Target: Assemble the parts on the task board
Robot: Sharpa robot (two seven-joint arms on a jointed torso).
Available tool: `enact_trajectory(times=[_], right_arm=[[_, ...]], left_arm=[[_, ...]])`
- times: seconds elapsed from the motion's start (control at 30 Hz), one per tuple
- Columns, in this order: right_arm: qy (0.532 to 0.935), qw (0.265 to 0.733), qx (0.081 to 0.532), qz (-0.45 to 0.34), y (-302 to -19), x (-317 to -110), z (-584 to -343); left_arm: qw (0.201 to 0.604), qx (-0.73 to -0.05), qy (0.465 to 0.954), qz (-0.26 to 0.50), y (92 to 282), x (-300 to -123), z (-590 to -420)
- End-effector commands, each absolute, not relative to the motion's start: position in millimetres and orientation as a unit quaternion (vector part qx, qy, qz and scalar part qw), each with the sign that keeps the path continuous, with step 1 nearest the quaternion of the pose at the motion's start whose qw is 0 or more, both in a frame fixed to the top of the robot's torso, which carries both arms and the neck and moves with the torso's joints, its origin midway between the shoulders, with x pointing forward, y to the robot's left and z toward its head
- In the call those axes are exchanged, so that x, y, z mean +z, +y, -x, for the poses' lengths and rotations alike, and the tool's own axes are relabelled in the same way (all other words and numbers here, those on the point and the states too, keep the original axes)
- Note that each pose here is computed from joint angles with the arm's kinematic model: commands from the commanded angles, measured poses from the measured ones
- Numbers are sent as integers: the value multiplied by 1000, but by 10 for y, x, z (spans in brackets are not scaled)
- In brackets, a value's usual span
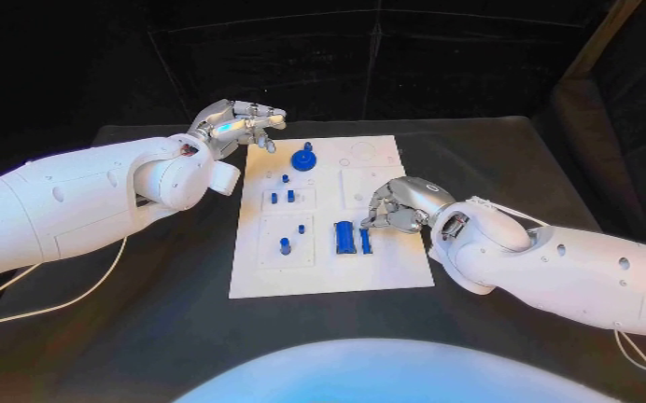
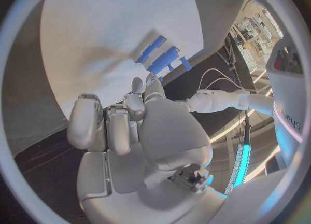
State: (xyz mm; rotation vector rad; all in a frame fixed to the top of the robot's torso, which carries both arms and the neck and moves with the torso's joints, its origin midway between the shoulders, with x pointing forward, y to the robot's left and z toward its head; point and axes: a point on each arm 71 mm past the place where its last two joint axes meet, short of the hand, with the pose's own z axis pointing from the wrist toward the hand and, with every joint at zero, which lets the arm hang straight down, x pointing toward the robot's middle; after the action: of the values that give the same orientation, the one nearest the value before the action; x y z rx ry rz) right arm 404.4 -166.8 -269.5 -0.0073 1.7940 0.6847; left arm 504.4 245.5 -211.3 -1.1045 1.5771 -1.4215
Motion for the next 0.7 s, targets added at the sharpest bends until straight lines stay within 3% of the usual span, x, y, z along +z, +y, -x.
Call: enact_trajectory(times=[0.03, 0.33, 0.7], right_arm=[[736, 524, 404, -140, -1724, -2645, -4079], [651, 466, 481, -358, -2055, -2593, -4560], [564, 469, 510, -449, -2314, -2586, -4975]], left_arm=[[364, -558, 606, 433, 2457, -2102, -5058], [370, -557, 588, 455, 2442, -2140, -5121], [377, -559, 563, 478, 2476, -2255, -5179]])
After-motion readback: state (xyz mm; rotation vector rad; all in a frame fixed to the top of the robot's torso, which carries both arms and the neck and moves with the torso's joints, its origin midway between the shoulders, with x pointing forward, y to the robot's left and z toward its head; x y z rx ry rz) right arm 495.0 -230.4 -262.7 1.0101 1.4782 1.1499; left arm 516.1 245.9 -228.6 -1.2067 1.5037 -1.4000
